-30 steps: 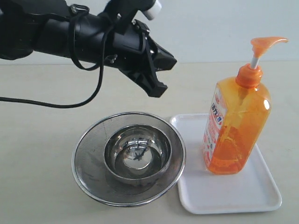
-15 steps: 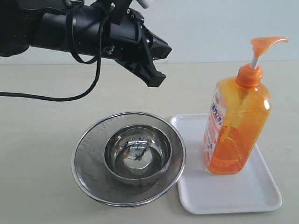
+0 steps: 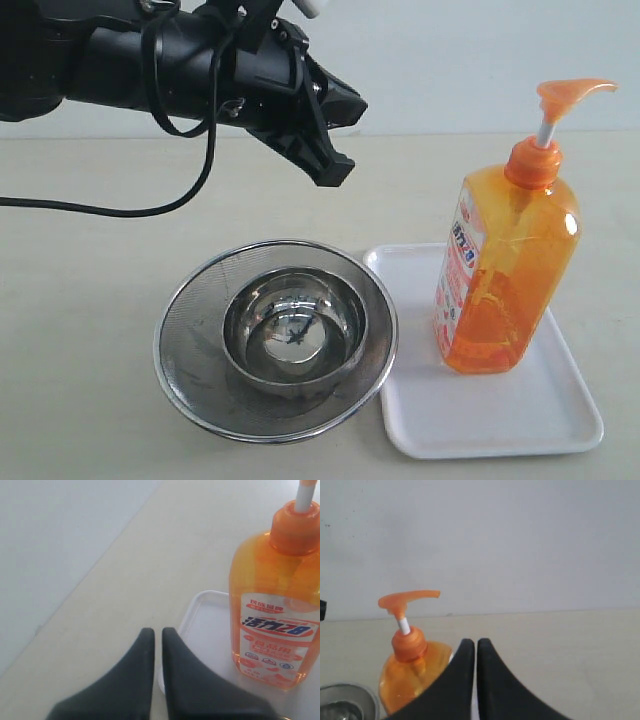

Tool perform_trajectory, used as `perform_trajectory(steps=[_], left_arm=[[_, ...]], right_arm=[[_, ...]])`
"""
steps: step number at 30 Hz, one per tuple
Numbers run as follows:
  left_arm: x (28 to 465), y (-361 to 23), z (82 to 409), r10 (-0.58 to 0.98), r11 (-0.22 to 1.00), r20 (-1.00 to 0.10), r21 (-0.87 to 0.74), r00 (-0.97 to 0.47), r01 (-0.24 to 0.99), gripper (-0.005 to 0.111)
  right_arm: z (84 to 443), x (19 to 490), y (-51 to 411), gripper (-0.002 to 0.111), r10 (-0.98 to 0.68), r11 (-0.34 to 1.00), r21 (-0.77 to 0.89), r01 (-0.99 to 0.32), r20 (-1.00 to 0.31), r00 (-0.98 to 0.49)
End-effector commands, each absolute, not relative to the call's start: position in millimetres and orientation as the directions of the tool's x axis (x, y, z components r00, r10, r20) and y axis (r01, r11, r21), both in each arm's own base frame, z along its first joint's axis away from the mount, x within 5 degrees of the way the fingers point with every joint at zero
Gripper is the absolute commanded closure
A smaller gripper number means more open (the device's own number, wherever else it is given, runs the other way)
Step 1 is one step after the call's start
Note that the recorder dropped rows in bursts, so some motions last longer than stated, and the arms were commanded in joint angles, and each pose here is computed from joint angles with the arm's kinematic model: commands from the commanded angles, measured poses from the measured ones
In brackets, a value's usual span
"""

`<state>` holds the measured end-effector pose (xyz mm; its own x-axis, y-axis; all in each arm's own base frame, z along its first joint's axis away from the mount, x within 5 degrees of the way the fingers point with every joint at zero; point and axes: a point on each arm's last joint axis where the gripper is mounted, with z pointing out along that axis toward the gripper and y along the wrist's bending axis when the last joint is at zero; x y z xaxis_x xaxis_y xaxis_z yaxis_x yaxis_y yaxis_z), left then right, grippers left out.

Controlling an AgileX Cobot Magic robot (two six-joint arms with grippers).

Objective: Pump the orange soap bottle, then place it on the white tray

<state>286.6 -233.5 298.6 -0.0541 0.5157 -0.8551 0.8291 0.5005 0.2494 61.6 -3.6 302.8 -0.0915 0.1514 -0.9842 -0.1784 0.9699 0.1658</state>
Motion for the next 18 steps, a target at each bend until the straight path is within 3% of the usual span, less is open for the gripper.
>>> perform_trajectory(steps=[1, 5, 10, 18], left_arm=[[286.7, -231.8, 302.9, 0.501, 0.515, -0.863, 0.243, -0.059, 0.822, 0.102], [286.7, -231.8, 302.9, 0.501, 0.515, -0.863, 0.243, -0.059, 0.822, 0.102], [286.3, -232.0, 302.8, 0.501, 0.512, -0.863, 0.240, -0.060, 0.825, 0.102], [286.5, -231.9, 302.9, 0.501, 0.514, -0.863, 0.241, -0.060, 0.824, 0.102]], right_arm=[[298.5, 54.5, 3.3, 0.108, 0.050, 0.953, 0.093, -0.288, -0.987, -0.152], [295.5, 48.9, 10.0, 0.108, -0.064, 0.919, -0.003, -0.395, -0.988, -0.143], [294.3, 42.7, 12.8, 0.108, 0.025, 0.892, 0.107, -0.438, -0.982, -0.189], [294.0, 34.3, 20.5, 0.108, 0.004, 0.830, 0.103, -0.548, -0.984, -0.178]])
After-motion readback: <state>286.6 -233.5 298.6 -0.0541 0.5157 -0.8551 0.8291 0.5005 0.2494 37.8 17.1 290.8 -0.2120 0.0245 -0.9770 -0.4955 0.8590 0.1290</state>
